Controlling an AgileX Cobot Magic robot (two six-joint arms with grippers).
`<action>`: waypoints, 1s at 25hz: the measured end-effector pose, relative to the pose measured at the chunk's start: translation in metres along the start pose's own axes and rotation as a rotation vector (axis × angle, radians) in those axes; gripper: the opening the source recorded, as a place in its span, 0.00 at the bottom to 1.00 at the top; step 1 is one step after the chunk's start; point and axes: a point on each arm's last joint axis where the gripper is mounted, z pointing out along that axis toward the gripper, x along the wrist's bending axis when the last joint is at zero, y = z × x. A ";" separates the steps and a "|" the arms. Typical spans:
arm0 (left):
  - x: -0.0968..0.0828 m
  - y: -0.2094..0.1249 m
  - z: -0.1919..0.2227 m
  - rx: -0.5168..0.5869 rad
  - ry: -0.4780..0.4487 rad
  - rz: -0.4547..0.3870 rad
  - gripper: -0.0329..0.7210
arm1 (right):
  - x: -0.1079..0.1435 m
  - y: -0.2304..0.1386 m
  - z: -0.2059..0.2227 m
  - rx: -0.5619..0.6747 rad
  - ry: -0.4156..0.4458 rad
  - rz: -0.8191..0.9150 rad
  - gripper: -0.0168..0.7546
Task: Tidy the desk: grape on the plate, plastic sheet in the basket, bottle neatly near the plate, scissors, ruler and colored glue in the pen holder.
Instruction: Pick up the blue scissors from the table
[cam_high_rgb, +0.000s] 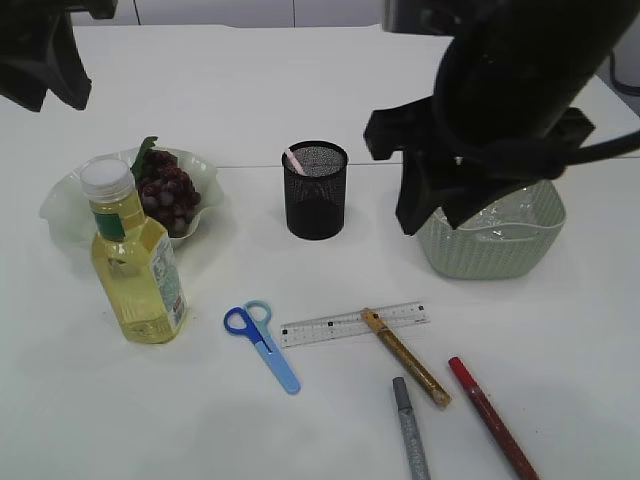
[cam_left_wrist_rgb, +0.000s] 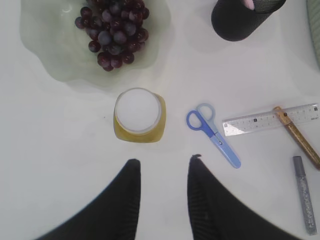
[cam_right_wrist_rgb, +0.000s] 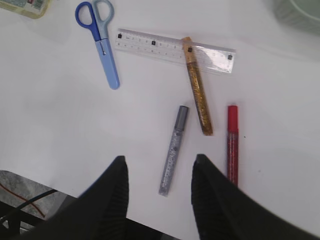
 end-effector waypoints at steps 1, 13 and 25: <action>0.001 0.000 -0.002 -0.004 -0.002 -0.001 0.36 | 0.004 0.004 0.003 0.002 0.003 -0.011 0.43; 0.034 0.002 -0.034 -0.073 -0.029 -0.027 0.36 | 0.045 0.034 0.064 0.111 0.043 -0.072 0.43; 0.044 -0.008 -0.066 -0.146 -0.053 0.022 0.36 | 0.088 0.065 0.138 0.171 0.059 -0.128 0.43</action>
